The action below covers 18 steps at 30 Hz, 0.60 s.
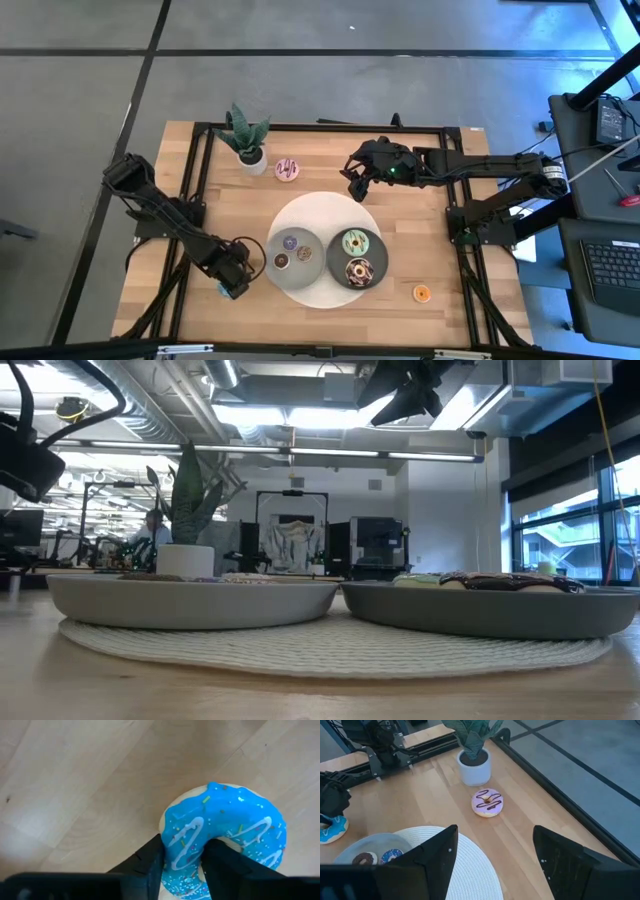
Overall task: Pick & Place donuts
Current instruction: Put the large blue donut on the dark gray plate
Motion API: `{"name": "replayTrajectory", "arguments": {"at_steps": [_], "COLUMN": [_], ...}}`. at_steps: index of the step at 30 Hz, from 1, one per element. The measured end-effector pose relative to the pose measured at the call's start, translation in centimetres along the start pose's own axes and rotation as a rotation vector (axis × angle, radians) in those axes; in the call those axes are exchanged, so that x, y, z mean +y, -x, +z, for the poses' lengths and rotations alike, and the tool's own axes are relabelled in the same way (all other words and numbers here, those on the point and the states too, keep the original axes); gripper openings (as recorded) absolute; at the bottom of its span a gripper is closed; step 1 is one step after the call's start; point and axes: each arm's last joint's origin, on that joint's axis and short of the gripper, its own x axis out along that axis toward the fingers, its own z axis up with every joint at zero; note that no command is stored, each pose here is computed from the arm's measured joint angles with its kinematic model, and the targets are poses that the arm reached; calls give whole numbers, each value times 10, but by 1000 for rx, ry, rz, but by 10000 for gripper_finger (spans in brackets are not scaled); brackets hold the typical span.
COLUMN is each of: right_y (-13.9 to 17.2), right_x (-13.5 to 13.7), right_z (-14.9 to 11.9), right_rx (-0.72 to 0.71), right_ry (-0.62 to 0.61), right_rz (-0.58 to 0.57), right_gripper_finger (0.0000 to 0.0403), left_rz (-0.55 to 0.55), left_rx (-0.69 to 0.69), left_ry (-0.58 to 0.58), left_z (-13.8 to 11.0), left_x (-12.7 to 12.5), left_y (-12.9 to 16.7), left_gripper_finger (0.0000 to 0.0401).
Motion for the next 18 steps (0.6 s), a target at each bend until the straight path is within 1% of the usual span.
{"name": "replayTrajectory", "arguments": {"at_steps": [4, 7, 10, 12, 14, 16, 18], "right_y": [0, 0, 0, 0, 0, -2, -3], "right_x": [0, 0, 0, 0, 1, 2, 3], "right_z": [0, 0, 0, 0, 2, 4, 5], "right_rx": [0, 0, 1, -1, -16, -44, -56], "right_ry": [1, 0, 0, -1, -12, -21, -23], "right_rz": [0, 1, 2, 3, 8, 17, 21], "right_gripper_finger": [259, 259, 259, 259, 259, 259, 259], "left_rz": [-20, -55, -103, -142, -191, -246, -296], "left_rx": [-1, -13, -59, -131, -238, -369, -537], "left_ry": [1, -5, -5, 16, 44, 70, 64], "left_z": [0, -1, 0, 3, 7, 13, 20], "left_x": [0, 2, 4, 6, 9, 10, 11], "left_y": [4, 12, 23, 33, 44, 55, 66], "left_gripper_finger": [97, 87, 82, 82, 83, 83, 82]}}
